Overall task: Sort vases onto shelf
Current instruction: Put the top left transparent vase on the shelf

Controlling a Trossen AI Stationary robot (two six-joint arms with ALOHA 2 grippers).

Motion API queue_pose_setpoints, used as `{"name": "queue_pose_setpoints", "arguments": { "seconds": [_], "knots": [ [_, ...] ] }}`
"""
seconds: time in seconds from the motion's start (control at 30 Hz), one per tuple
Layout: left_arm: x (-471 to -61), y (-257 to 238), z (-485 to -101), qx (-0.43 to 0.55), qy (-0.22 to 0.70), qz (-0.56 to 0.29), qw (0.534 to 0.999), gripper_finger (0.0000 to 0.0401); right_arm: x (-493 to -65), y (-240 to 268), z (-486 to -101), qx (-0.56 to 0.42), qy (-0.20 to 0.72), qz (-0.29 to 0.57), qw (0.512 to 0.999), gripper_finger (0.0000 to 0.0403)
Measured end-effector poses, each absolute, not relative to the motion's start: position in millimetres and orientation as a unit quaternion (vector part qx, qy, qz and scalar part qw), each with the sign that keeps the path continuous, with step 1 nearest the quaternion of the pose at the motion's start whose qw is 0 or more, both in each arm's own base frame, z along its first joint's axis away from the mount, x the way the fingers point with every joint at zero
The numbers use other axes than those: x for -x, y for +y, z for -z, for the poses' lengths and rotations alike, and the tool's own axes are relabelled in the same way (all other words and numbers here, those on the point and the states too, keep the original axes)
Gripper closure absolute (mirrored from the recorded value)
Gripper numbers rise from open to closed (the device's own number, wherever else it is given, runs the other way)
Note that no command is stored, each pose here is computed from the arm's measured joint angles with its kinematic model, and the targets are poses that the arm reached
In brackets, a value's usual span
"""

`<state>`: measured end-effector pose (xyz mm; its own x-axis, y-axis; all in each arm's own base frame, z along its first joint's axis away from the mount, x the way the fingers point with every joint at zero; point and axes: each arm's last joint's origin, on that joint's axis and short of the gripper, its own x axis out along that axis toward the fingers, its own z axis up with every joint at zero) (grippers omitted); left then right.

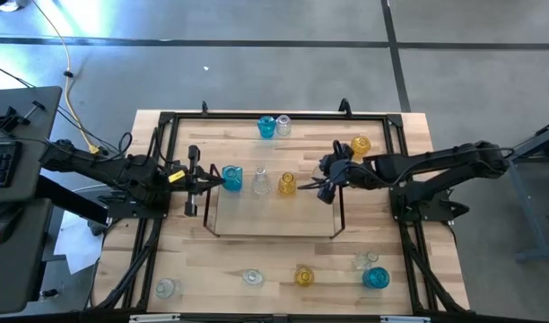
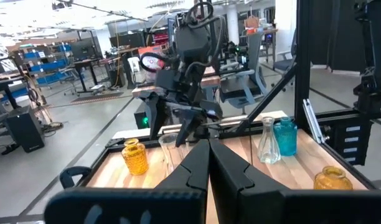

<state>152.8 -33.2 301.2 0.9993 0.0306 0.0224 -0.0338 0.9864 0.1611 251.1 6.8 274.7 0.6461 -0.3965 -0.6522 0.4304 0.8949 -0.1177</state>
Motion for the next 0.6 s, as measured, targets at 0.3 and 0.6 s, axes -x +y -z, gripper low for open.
{"name": "queue_pose_setpoints", "arguments": {
  "seconds": [0.3,0.6],
  "knots": [
    [-153,-33,-301,-0.080,-0.010,-0.016,0.997,0.0400,-251,12,-299,-0.011,0.355,0.217,0.910,0.0136],
    [-157,-35,-301,-0.062,-0.013,-0.011,0.998,0.0400,-247,27,-328,0.014,0.348,0.200,0.916,0.0137]
  ]
}}
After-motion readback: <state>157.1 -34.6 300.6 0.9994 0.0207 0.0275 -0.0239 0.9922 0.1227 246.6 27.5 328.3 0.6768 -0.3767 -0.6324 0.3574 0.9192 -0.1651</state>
